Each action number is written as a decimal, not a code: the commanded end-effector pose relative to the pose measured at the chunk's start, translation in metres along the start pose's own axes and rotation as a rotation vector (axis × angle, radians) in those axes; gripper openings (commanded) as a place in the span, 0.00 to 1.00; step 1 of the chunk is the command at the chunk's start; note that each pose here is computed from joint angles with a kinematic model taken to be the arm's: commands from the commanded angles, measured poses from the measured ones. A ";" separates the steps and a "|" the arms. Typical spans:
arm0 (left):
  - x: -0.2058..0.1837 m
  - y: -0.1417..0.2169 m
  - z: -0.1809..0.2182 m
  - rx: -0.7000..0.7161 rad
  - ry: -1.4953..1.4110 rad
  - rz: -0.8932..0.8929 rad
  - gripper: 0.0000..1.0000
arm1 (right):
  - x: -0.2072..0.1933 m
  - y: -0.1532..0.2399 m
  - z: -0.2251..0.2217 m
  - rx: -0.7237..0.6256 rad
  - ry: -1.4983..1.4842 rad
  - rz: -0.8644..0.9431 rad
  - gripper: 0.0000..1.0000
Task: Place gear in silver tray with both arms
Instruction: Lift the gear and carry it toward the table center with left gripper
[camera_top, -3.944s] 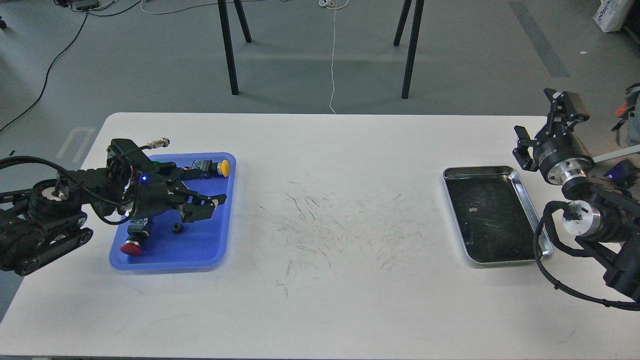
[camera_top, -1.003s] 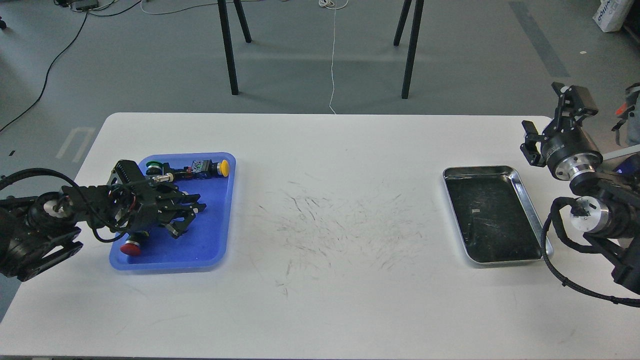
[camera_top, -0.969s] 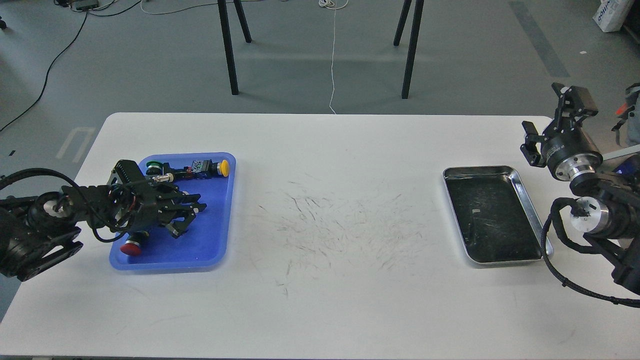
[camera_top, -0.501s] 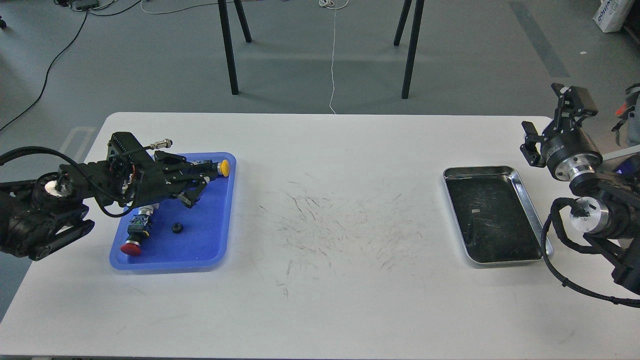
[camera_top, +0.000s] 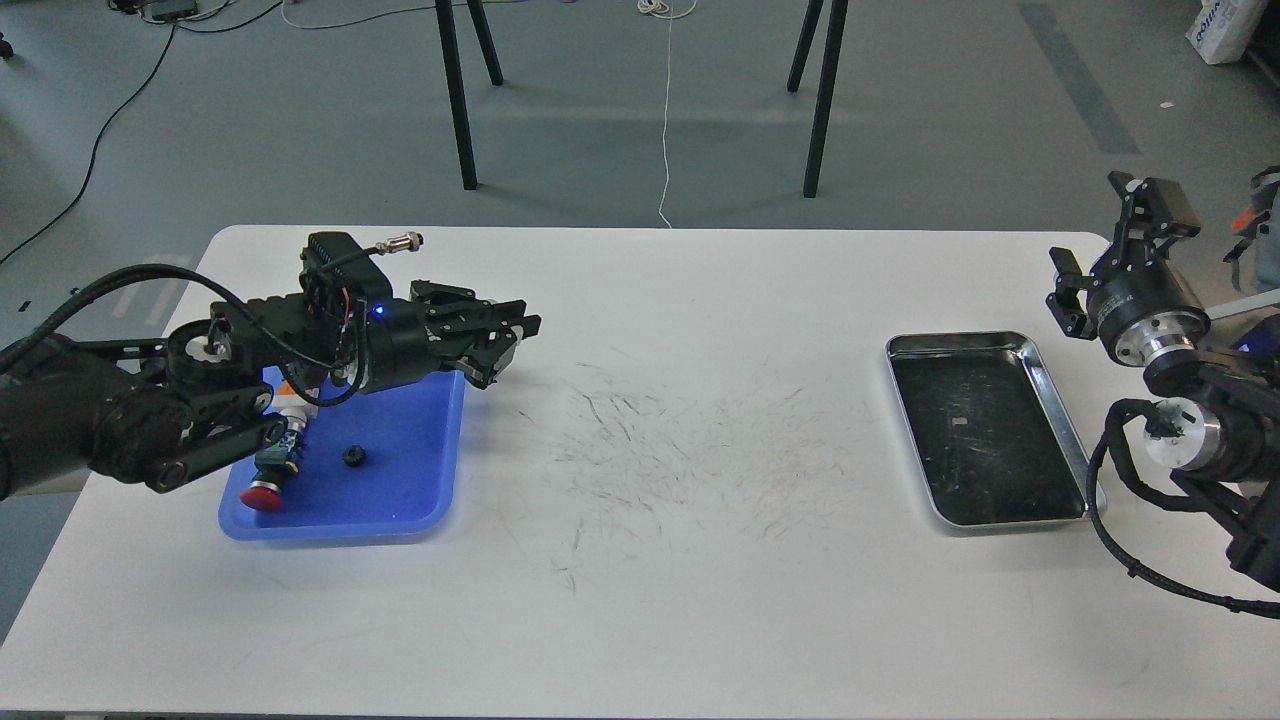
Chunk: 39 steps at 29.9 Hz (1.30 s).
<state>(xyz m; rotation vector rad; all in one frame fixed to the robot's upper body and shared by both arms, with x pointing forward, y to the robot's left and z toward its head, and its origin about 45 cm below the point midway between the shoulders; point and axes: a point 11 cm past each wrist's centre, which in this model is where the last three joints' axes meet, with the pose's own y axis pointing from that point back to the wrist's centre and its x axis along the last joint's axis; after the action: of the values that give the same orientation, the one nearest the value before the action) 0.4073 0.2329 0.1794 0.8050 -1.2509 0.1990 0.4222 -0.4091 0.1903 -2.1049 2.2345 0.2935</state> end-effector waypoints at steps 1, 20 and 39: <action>0.009 -0.020 0.021 -0.057 0.025 0.025 0.17 | 0.010 0.002 -0.006 0.005 0.017 0.013 0.99; 0.015 -0.081 0.091 -0.215 0.063 0.040 0.19 | 0.015 0.008 -0.001 -0.010 0.026 0.014 0.99; -0.023 -0.131 0.158 -0.313 0.042 -0.045 0.20 | 0.009 0.007 0.003 -0.024 0.043 -0.002 0.99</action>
<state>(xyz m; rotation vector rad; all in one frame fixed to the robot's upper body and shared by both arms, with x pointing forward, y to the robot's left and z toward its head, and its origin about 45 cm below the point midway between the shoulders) 0.3570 0.0436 0.1268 0.5439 -1.1998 -0.0035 0.4144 -0.4169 0.1864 -2.1475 2.2610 0.2809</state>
